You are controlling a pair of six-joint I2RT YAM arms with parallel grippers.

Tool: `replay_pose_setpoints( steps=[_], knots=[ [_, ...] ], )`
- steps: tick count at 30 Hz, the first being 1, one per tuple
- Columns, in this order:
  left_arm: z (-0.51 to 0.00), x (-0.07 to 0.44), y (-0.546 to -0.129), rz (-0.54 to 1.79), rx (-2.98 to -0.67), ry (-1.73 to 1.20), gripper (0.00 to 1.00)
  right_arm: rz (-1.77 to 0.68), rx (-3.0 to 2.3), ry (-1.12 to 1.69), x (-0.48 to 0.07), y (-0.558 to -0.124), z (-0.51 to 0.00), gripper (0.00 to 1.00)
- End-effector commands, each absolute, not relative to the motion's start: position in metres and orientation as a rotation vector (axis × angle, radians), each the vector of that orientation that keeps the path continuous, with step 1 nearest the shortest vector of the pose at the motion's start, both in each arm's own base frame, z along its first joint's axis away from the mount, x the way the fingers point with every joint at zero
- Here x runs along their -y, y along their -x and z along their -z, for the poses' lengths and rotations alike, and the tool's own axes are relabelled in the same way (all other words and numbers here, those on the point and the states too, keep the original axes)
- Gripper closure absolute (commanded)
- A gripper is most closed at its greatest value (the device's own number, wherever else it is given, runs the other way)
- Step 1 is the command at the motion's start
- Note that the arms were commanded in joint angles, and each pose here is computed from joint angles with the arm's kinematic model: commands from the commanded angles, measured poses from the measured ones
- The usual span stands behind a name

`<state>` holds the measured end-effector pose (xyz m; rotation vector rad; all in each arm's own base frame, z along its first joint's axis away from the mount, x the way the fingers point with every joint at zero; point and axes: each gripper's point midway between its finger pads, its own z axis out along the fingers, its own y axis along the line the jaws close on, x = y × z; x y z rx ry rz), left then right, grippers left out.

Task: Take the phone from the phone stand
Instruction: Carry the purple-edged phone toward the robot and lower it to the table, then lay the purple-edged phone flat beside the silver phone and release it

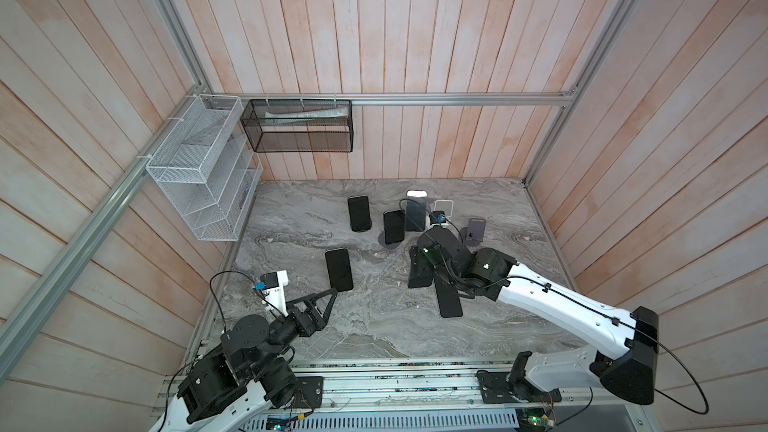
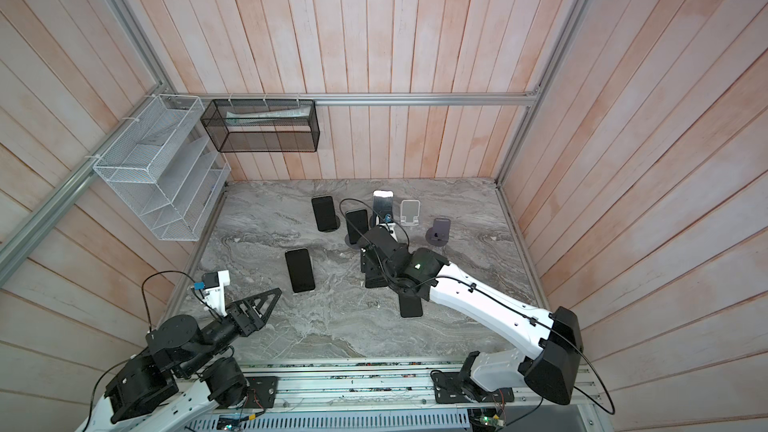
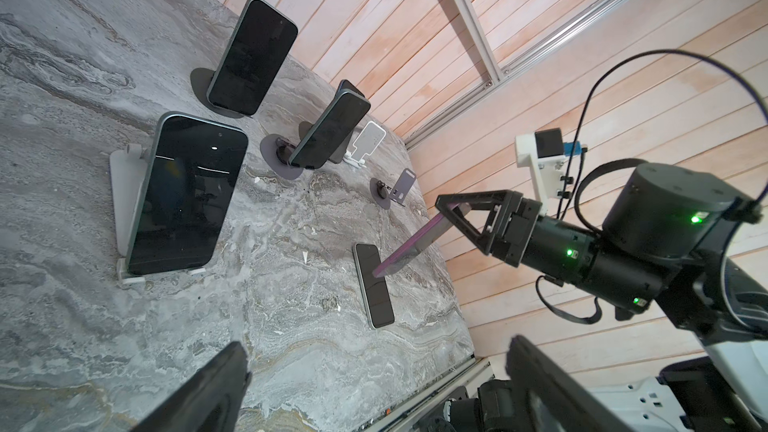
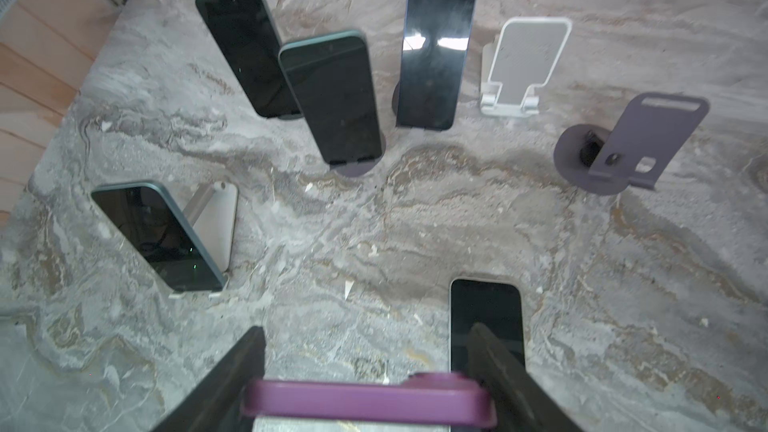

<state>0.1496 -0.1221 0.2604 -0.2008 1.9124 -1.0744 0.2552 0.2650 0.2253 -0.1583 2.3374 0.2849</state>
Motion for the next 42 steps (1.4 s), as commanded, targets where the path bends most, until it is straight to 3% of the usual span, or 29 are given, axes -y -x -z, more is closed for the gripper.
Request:
replay_pose_setpoints(
  steps=[1, 11, 25, 42],
  knots=[
    [-0.248, 0.117, -0.148, 1.045, -1.929, 0.197, 0.01, -0.232, -2.384, 0.124, -0.271, -0.238, -0.211, 0.48],
    [-0.245, 0.116, -0.141, 1.085, -1.921, 0.199, 0.01, -0.194, -2.513, 0.14, -0.291, -0.204, -0.158, 0.48],
    [-0.243, 0.105, -0.137, 1.064, -1.945, 0.243, 0.01, -0.138, -2.567, 0.139, -0.267, -0.218, -0.114, 0.47],
    [-0.24, 0.102, -0.145, 1.021, -1.947, 0.294, 0.01, -0.145, -2.6, 0.178, -0.276, -0.254, -0.08, 0.47]
  ],
)
